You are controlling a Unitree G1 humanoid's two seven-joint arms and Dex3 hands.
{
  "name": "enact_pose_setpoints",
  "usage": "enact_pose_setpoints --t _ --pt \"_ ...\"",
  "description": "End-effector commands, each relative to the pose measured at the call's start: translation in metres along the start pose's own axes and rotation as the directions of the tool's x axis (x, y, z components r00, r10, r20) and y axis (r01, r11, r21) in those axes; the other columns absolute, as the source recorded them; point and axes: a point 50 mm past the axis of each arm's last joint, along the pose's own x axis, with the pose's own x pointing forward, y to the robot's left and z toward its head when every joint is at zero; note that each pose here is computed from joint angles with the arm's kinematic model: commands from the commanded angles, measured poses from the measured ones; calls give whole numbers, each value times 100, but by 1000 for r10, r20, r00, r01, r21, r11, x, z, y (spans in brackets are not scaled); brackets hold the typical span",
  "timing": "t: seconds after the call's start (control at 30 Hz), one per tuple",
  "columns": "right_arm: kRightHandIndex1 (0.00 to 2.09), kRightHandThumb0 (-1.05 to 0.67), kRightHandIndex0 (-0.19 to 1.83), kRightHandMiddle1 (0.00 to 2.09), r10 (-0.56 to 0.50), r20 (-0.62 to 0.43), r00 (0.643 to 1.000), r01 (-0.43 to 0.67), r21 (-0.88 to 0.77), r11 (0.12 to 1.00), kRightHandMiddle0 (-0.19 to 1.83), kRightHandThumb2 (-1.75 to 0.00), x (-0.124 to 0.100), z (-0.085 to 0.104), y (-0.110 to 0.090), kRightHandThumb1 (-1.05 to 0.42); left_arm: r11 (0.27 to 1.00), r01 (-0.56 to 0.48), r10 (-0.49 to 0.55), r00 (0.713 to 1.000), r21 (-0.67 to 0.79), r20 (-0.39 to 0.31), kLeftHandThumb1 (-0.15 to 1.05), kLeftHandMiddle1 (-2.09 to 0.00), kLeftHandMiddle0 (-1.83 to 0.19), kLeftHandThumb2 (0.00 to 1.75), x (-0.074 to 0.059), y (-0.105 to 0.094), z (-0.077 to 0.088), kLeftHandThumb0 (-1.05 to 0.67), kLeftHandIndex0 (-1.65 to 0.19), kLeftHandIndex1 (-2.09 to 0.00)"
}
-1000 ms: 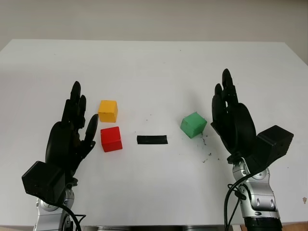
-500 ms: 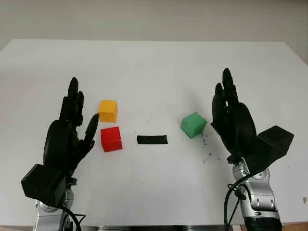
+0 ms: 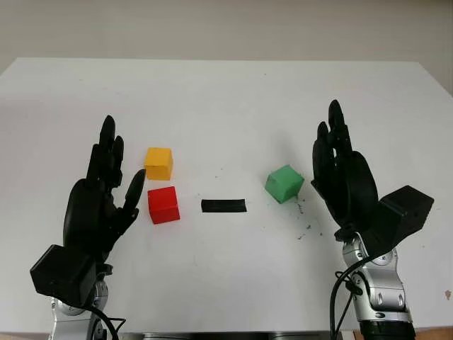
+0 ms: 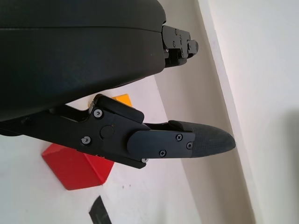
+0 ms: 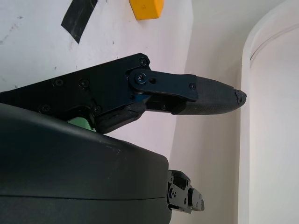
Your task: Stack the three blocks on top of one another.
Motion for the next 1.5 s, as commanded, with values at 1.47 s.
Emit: enact_pose_setpoints --t 1.47 --pt "0 -81 -19 2 5 11 1000 -5 -11 1000 -19 -60 -1 4 0 -105 302 330 -241 934 894 -263 100 -5 -16 6 28 1 25 -61 -27 -82"
